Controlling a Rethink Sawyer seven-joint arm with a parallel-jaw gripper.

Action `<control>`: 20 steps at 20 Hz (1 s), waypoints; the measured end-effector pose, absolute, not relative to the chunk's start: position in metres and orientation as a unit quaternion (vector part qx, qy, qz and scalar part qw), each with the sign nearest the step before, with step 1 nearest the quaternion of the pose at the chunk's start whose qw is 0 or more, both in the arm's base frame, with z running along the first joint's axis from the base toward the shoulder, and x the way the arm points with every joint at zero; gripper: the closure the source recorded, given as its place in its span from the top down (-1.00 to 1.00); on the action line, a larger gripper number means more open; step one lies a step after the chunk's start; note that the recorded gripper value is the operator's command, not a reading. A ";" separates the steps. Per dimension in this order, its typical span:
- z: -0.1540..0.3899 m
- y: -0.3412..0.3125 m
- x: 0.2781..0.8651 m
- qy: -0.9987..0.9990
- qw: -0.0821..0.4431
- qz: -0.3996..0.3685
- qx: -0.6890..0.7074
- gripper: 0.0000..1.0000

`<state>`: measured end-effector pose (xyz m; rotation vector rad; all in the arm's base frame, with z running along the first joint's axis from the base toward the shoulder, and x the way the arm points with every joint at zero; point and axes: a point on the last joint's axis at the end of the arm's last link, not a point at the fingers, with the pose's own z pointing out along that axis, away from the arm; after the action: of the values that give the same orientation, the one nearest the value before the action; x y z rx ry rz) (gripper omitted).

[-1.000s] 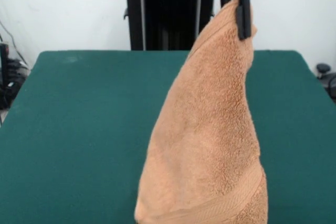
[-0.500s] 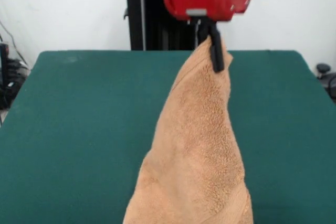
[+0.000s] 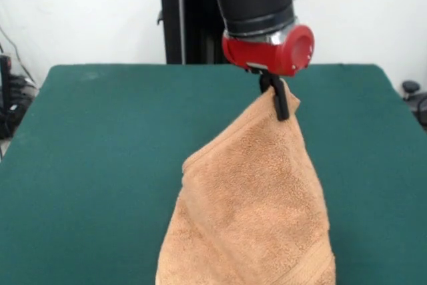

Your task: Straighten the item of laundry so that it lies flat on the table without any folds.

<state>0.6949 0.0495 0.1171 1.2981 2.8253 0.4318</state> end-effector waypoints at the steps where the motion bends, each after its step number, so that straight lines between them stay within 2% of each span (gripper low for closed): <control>1: 0.111 0.052 0.689 0.900 -0.003 0.137 0.414 -1.00; 12: 0.087 0.077 0.630 0.898 -0.032 0.139 0.416 -1.00; 20: 0.093 0.111 0.597 0.896 -0.025 0.158 0.415 -1.00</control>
<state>0.5969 0.1109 0.0926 1.3253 2.8596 0.5037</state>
